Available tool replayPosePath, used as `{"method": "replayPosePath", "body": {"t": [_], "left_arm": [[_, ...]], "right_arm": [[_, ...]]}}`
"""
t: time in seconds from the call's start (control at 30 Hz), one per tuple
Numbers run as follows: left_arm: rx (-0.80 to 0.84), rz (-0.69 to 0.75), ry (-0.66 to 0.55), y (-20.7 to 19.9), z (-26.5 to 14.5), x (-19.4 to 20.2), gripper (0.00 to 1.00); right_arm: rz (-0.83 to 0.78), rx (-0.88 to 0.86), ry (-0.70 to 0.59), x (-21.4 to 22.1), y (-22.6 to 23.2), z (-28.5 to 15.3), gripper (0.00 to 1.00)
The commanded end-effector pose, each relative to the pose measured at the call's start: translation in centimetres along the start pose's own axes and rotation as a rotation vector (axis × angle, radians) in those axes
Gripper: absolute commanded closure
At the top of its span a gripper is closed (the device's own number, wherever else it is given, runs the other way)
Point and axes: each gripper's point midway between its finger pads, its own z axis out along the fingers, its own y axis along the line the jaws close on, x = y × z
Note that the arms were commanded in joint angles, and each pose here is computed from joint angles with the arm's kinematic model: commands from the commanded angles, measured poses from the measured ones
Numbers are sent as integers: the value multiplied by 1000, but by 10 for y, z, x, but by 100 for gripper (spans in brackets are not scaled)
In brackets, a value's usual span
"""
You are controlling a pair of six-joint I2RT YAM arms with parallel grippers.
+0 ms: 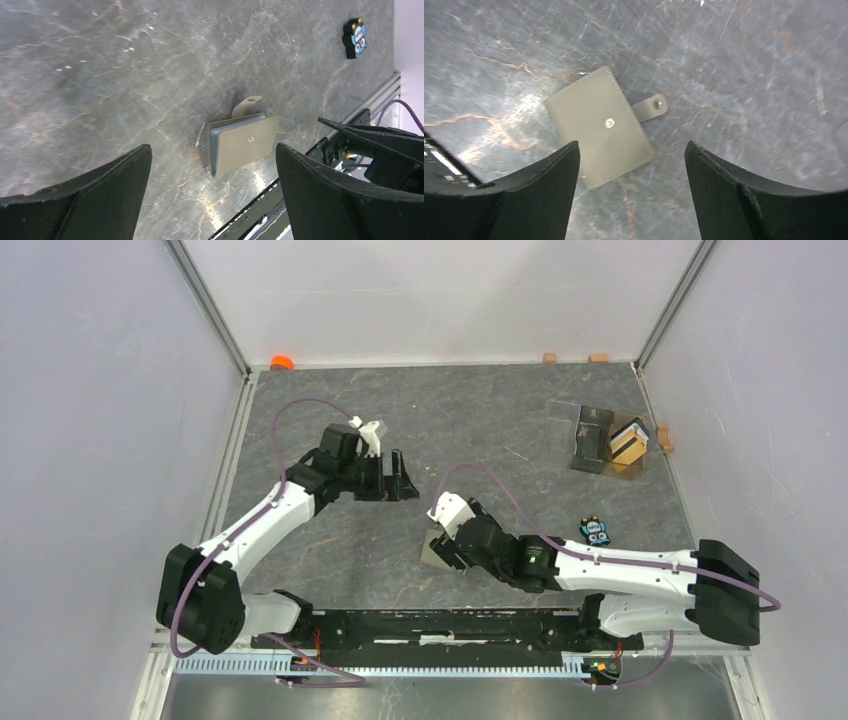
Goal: Put the credit cards into the card holder
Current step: Close the card holder at the center of the board.
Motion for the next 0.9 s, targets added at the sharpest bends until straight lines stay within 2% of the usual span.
{"method": "replayPosePath", "body": {"t": [0.0,0.2,0.43,0.67,0.87], "left_arm": [[130,-25,-60,-35,21,-9,1],[285,45,-28,-65,58,7,1],[361,40,50,-71,93,39,3],[416,39,123,-78,95,80,3],[425,25,168,-75,77,114,3]], "right_arm": [[333,-77,51,4,22,-13,19],[547,-216,122,32,46,-10,24],[736,-170,166,66,27,-6,35],[849,-172,153,77,17,-6,37],[910,-187,150,79,18,-1,40]]}}
